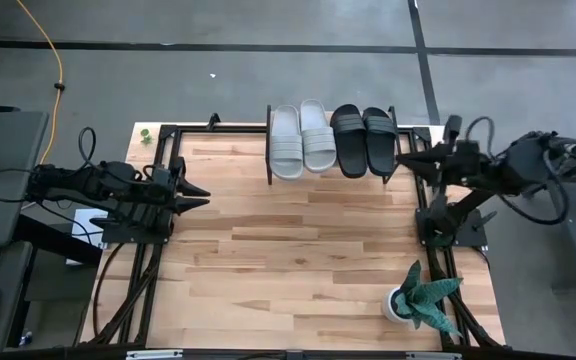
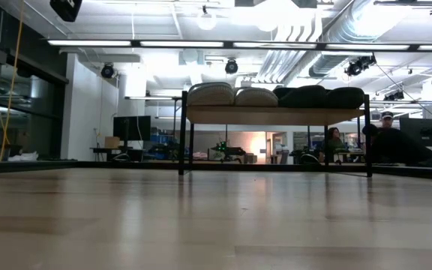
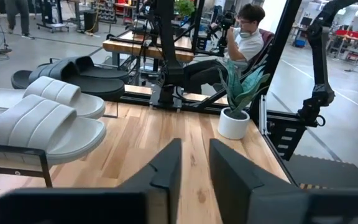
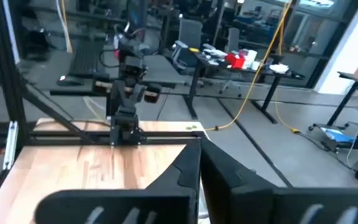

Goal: Pick and place slides into the shelf
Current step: Return to Home Position

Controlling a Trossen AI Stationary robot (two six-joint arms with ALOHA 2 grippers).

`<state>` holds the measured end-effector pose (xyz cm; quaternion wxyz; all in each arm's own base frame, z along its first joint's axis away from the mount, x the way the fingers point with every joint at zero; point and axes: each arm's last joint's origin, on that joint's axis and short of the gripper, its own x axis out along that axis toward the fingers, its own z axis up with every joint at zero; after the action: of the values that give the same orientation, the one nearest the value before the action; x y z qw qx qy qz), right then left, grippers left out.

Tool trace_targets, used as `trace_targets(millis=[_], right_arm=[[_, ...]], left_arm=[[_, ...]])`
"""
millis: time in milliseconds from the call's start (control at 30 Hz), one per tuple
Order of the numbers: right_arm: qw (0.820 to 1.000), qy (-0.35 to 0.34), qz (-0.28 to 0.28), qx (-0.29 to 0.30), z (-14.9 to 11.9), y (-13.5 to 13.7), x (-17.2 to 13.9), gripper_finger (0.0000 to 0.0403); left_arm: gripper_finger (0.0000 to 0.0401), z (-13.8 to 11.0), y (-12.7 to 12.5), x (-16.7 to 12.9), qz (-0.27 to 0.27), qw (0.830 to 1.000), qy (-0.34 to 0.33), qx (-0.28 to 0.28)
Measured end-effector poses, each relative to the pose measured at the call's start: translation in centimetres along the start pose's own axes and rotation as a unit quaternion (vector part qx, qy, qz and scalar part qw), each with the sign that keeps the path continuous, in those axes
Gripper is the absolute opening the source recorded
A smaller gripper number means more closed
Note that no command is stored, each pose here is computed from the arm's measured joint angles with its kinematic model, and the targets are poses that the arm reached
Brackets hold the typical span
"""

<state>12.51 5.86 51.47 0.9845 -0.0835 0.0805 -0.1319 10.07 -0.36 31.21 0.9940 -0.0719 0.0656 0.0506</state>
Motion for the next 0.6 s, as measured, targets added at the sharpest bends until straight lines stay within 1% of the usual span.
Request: trace_targets(millis=[100, 200, 267, 333, 433, 533, 600], right_arm=[[1.0, -0.01, -0.004, 0.007, -0.6, -0.4, -1.0, 0.0], [0.999, -0.032, 0.015, 0.015, -1.4, -0.6, -1.8, 0.0], [0.997, -0.056, 0.045, 0.02, -1.9, -0.7, -2.3, 0.0], [0.993, -0.083, 0.078, 0.018, -2.6, -0.7, -2.6, 0.0], [0.982, -0.132, 0.131, 0.016, -3.7, -0.7, -2.9, 0.0], [0.964, -0.18, 0.195, 0.01, -5.0, -0.7, -3.4, 0.0], [0.952, -0.206, 0.225, 0.002, -5.9, -0.6, -3.5, 0.0]], left_arm=[[0.0039, 0.0, 0.0, 0.0, 0.0, 1.0, 0.001, 0.003], [0.0009, -0.1, 0.0, 0.0, 0.001, 1.0, 0.004, 0.008], [0.0005, -0.1, 0.0, 0.0, 0.001, 1.0, 0.004, 0.009], [0.0013, -0.1, 0.0, 0.0, 0.001, 1.0, 0.003, 0.009], [0.0017, -0.1, 0.0, 0.0, 0.0, 1.0, 0.003, 0.009], [0.0009, -0.1, 0.0, 0.0, 0.0, 1.0, 0.003, 0.01], [0.0003, -0.1, 0.0, 0.0, 0.0, 1.0, 0.003, 0.01]])
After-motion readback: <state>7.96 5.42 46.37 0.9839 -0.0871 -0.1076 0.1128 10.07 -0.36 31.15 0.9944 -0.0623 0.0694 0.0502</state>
